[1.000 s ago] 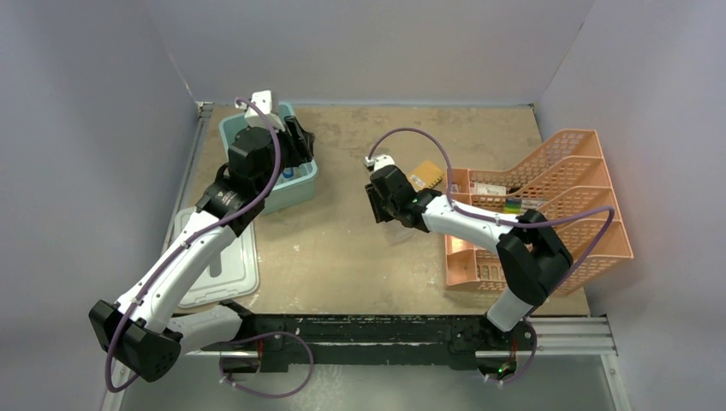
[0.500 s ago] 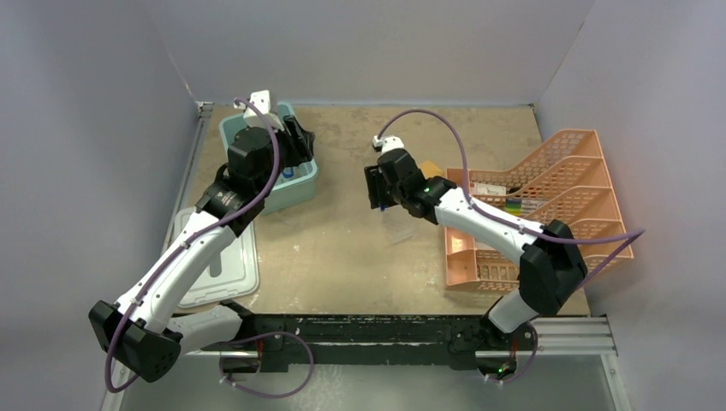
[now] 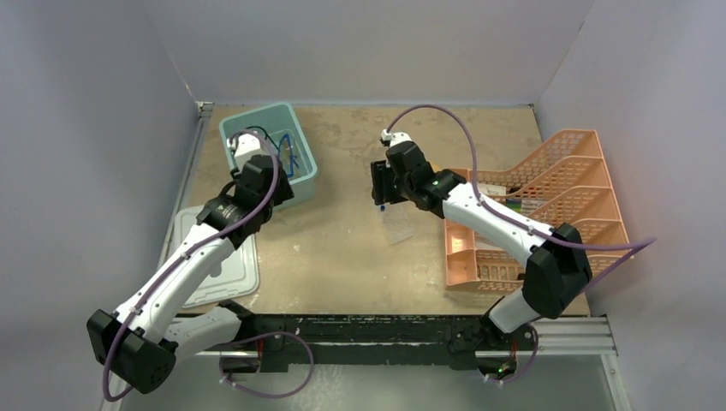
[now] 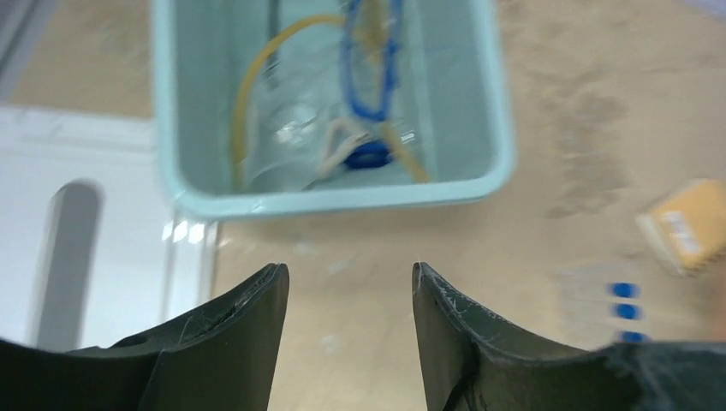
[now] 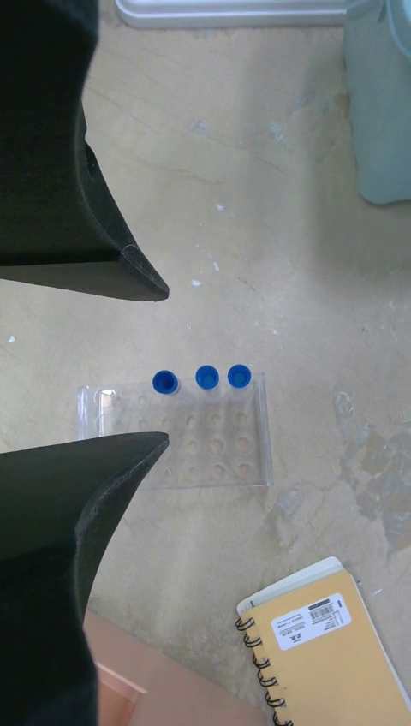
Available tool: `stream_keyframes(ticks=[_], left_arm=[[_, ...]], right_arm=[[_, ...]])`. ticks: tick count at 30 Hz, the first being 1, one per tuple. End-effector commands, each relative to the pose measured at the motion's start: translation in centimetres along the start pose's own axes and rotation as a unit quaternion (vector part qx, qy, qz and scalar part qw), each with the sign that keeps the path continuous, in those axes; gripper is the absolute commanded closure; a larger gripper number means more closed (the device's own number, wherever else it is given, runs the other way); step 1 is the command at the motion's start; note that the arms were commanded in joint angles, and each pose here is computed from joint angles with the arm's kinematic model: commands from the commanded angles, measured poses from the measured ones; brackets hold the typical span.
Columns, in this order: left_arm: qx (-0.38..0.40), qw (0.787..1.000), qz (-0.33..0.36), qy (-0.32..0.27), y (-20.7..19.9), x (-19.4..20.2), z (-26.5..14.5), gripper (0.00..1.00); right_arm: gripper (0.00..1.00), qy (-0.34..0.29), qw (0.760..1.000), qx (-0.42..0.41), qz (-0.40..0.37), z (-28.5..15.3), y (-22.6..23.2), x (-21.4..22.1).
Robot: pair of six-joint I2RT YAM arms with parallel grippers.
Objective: Organize the chemistry lab equipment
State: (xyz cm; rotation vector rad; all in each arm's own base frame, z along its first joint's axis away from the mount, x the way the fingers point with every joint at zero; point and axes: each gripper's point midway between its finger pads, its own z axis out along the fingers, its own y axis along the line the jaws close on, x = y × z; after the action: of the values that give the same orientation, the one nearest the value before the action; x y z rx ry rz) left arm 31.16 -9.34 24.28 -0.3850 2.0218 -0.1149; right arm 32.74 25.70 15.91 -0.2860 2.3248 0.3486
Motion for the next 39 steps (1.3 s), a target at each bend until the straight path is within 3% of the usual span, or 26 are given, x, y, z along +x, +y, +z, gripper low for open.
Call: stream_keyframes(ticks=[1, 6, 11, 15, 19, 27, 34, 39], left_arm=[[-0.176, 0.984, 0.007, 0.032, 8.5, 4.0, -0.8, 0.5], [-0.187, 0.979, -0.062, 0.05, 10.7, 6.4, -0.3, 0.59], [-0.189, 0.967, -0.131, 0.105, 12.2, 10.1, 0.3, 0.7], [-0.2, 0.952, -0.184, 0.143, 13.8, 13.7, 1.6, 0.61], [-0.206, 0.938, -0.229, 0.162, 15.2, 14.6, 3.5, 0.55], [-0.211, 0.934, -0.23, 0.175, 16.8, 15.5, 6.5, 0.49], [-0.211, 0.928, -0.243, 0.188, 16.7, 16.8, 7.3, 0.65], [-0.238, 0.921, -0.229, 0.207, 17.5, 17.8, 7.3, 0.67]], right_arm=[[0.4, -0.024, 0.999, -0.026, 0.017, -1.5, 1.4, -2.5], [0.41, -0.015, 0.999, -0.034, 0.019, -1.1, 1.9, -2.4], [0.41, -0.014, 0.999, -0.035, 0.02, -1.2, 1.9, -2.4], [0.41, -0.025, 0.999, -0.036, 0.024, -1.7, 1.8, -2.8], [0.41, -0.028, 0.998, -0.048, 0.022, -2.0, 2.0, -2.8], [0.41, -0.006, 0.999, -0.046, 0.019, -0.8, 0.8, -1.8], [0.42, -0.018, 0.999, -0.043, 0.019, -0.3, -0.6, -2.3], [0.42, -0.024, 0.999, -0.042, 0.016, -0.1, -0.9, -2.3]])
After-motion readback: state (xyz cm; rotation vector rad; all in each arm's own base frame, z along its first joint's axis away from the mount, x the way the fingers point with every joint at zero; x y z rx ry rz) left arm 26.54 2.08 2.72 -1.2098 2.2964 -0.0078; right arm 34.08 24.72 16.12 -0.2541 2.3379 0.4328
